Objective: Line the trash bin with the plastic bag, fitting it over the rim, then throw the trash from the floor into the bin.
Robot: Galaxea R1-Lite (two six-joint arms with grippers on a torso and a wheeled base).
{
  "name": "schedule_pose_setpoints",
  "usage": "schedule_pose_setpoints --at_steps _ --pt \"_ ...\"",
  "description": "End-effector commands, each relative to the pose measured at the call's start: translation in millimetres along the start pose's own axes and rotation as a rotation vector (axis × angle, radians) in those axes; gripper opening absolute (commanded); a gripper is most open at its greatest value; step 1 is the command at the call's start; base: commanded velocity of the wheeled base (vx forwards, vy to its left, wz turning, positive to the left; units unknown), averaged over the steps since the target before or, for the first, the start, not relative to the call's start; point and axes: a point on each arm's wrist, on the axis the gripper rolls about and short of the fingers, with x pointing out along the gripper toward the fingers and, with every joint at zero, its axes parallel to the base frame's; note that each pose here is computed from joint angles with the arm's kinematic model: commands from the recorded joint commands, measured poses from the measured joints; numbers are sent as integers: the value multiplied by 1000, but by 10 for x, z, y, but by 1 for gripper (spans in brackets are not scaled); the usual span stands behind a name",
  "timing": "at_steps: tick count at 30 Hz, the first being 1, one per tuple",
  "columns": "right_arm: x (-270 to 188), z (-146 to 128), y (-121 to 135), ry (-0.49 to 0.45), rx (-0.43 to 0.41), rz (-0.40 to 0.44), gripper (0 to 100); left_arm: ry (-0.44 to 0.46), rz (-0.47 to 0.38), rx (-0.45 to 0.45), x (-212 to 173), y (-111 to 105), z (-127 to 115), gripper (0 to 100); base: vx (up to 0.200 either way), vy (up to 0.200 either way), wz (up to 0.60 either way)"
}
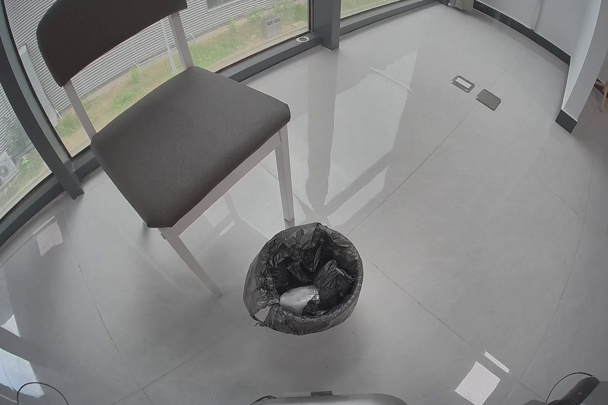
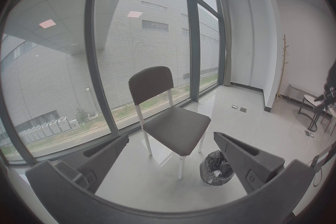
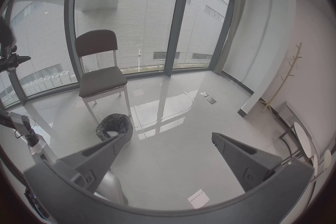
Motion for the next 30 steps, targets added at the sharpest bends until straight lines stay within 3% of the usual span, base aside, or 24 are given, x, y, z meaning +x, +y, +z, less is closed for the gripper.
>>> schedule_pose_setpoints --at_steps 1,6,10,14,21,24,27,30 --pt "-718 -1622 448 -58 135 -116 100 -185 94 -94 -1224 -8 -839 100 0 0 0" --pt "-232 -1625 431 -101 150 -119 100 -196 99 -95 -1312 -9 -950 100 0 0 0" --pt "389 -1778 444 -219 125 -141 100 -201 111 -111 -1376 2 -988 100 0 0 0" --pt "747 -1990 495 -371 91 -115 100 -194 224 -107 -1483 31 -1003 100 0 0 0" --pt "750 -2018 511 -334 94 -65 100 -153 238 -19 -1583 32 -1046 100 0 0 0" --pt "750 -2019 499 -329 114 -118 100 -144 238 12 -1579 35 -1047 100 0 0 0" --pt "744 -2016 469 -314 148 -241 100 -139 240 38 -1578 35 -1053 100 0 0 0" --pt "745 -2016 477 -311 143 -208 100 -129 236 51 -1559 33 -1064 100 0 0 0"
